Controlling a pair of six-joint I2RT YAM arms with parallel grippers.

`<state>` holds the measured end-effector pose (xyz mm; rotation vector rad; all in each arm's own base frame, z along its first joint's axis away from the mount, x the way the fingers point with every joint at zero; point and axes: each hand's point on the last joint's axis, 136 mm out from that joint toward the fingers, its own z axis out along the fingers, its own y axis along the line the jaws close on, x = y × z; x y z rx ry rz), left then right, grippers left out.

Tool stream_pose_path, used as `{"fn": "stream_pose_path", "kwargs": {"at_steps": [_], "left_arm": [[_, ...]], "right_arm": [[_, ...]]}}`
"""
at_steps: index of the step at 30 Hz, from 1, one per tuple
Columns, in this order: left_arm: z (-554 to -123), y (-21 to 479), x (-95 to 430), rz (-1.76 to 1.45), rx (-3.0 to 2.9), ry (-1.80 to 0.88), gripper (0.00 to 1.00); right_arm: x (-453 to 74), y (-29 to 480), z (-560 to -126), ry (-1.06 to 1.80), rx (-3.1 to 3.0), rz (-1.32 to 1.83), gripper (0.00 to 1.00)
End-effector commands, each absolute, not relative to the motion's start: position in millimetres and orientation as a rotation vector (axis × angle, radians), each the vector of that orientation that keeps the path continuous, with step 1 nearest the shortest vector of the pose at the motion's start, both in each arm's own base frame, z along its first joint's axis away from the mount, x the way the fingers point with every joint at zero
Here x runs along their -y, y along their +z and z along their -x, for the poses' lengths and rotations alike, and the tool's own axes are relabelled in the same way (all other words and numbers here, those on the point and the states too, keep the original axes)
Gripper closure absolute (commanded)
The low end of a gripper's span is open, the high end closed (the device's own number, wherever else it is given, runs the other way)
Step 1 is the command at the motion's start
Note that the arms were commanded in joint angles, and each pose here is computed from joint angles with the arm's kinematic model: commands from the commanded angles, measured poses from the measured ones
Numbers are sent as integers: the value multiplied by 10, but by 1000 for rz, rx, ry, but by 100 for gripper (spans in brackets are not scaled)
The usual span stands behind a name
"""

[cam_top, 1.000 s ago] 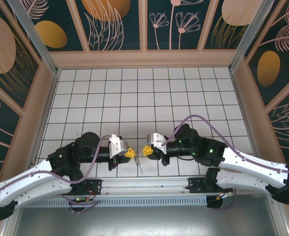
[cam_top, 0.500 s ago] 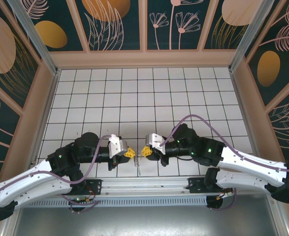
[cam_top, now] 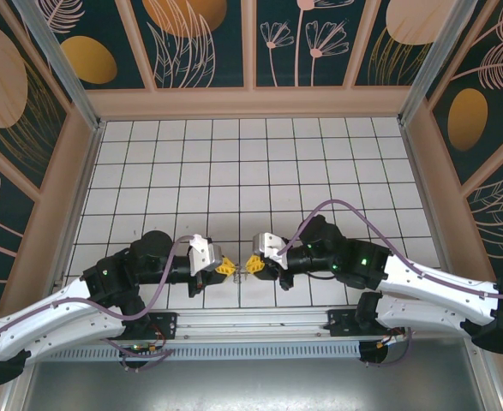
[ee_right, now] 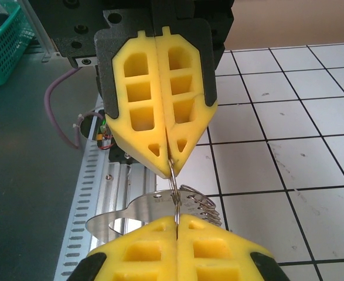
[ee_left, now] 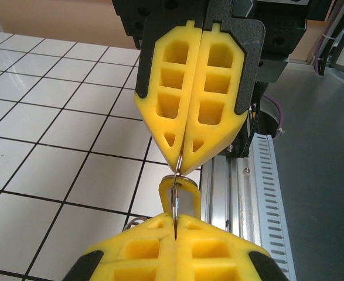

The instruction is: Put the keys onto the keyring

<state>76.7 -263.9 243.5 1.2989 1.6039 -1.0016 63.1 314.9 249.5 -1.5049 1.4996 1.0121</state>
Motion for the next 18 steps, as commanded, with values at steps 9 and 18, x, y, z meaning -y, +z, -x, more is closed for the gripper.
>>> {"fn": "stream_pose_path", "kwargs": {"at_steps": [9,18], "left_arm": [[-789,2523,2669,-1289,-1549,-1000,100],[-780,2519,2667,-1293,-1546,-1002,100]], "right_arm": [[-3255,2728,-568,1077,-1423,1500,100],[-3279,2773,-553,1099,-1408,1494,100]]}}
